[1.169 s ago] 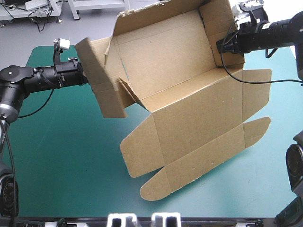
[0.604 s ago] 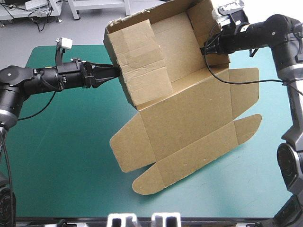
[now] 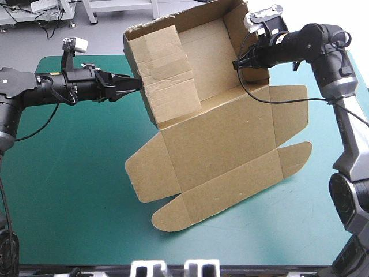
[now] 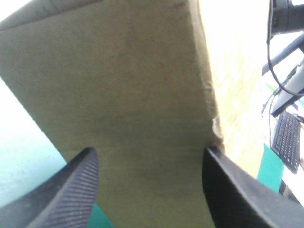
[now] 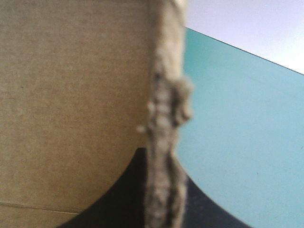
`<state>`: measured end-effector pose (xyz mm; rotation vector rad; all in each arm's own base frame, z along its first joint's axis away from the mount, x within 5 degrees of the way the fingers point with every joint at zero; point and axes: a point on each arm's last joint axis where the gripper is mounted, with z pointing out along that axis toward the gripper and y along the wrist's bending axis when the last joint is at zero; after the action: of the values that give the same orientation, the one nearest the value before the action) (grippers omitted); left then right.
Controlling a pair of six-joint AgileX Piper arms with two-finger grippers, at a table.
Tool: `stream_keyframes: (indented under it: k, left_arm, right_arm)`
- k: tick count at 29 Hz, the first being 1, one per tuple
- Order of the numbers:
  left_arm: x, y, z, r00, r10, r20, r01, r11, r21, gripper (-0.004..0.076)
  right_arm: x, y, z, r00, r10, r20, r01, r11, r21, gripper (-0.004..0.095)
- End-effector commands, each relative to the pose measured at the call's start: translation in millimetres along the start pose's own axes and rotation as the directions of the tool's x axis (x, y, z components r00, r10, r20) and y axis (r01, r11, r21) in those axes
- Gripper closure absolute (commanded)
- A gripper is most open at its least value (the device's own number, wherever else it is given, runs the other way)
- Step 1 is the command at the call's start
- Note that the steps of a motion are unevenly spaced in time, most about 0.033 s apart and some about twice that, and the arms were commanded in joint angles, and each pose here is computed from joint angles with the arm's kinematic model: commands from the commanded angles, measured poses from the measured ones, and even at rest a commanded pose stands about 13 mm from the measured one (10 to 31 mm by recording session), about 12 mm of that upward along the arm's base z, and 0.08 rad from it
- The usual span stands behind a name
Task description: Fold the box
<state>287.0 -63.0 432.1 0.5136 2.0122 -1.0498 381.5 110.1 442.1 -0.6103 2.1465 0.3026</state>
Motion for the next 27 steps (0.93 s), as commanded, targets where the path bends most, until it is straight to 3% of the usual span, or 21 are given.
stream_keyframes:
  k: [1, 7, 14, 18, 24, 27]
  left_arm:
    - [-15, -23, -11, 0.995, 0.003, 0.104, -0.006, 0.999, 0.032, 0.0261]
    - [-16, -20, -11, 0.993, -0.023, 0.119, 0.023, 1.000, -0.003, 0.0261]
    - [-9, -14, 5, 0.998, -0.038, 0.057, 0.049, 0.977, -0.206, 0.0261]
    - [-13, -21, 22, 0.993, -0.008, 0.121, 0.048, 0.943, -0.328, 0.0261]
    - [-17, -29, 40, 0.964, -0.045, 0.262, 0.160, 0.884, -0.440, 0.0261]
    - [-14, -26, 53, 0.965, -0.057, 0.256, 0.180, 0.856, -0.485, 0.0261]
  right_arm:
    - [-19, 7, -28, 0.988, 0.010, 0.154, -0.011, 1.000, 0.007, 0.0926]
    - [-25, 18, -26, 0.981, 0.002, 0.194, -0.001, 1.000, -0.006, 0.0926]
    - [-31, 34, -24, 0.972, -0.005, 0.237, 0.012, 1.000, -0.027, 0.0926]
    - [-31, 37, -22, 0.973, 0.030, 0.230, -0.020, 0.999, -0.044, 0.0926]
    - [-26, 36, -17, 0.982, 0.067, 0.176, -0.060, 0.997, -0.044, 0.0926]
    - [-21, 35, -7, 0.988, 0.095, 0.126, -0.089, 0.995, -0.049, 0.0926]
